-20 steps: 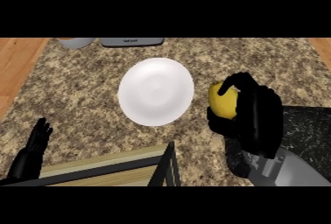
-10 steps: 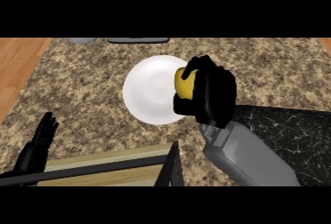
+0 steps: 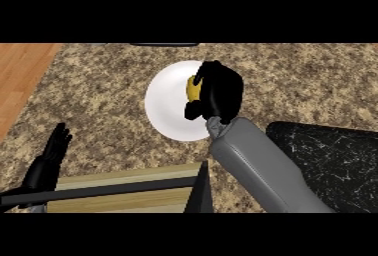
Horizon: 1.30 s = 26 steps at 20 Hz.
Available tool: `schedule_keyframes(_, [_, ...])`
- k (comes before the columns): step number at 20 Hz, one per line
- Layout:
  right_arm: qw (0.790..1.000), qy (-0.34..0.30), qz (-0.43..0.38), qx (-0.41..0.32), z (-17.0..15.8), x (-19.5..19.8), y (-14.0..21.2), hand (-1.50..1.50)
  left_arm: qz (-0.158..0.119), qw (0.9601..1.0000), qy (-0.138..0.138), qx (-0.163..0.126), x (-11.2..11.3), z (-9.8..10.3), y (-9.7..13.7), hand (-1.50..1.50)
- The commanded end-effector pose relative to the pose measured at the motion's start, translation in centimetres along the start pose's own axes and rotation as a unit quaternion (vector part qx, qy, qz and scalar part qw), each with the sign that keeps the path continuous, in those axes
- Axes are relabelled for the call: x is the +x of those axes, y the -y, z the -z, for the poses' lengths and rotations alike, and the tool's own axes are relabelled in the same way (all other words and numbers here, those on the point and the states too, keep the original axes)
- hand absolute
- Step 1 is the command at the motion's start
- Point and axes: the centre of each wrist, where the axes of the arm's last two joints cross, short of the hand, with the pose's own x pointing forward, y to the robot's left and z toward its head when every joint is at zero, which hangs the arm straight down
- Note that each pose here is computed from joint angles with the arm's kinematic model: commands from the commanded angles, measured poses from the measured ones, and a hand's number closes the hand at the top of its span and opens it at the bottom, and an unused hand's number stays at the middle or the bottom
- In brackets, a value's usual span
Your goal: Pick the lemon from the tray and place it in the plate
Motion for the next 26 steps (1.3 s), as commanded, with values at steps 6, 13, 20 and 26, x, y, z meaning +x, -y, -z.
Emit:
schedule_keyframes(6, [0.987, -0.137, 0.079, 0.005, 3.2, -2.4, -2.5, -1.50, 0.127, 0.9898, 0.053, -0.036, 2.9, 1.8, -1.1, 0.00])
schedule_keyframes(13, [0.983, -0.094, 0.148, -0.060, 4.0, -2.2, -2.7, -1.50, 0.125, 0.9903, 0.049, -0.036, 3.1, 2.2, -0.4, 0.00])
schedule_keyframes(20, [0.948, -0.119, 0.249, -0.162, 4.6, -2.5, -1.9, -1.50, 0.137, 0.9897, 0.039, -0.013, 3.1, 1.7, -3.1, 0.00])
schedule_keyframes(26, [0.906, -0.118, 0.351, -0.208, 3.7, -3.7, -0.6, -1.50, 0.131, 0.9910, 0.028, 0.001, 1.6, -0.4, -2.9, 0.00])
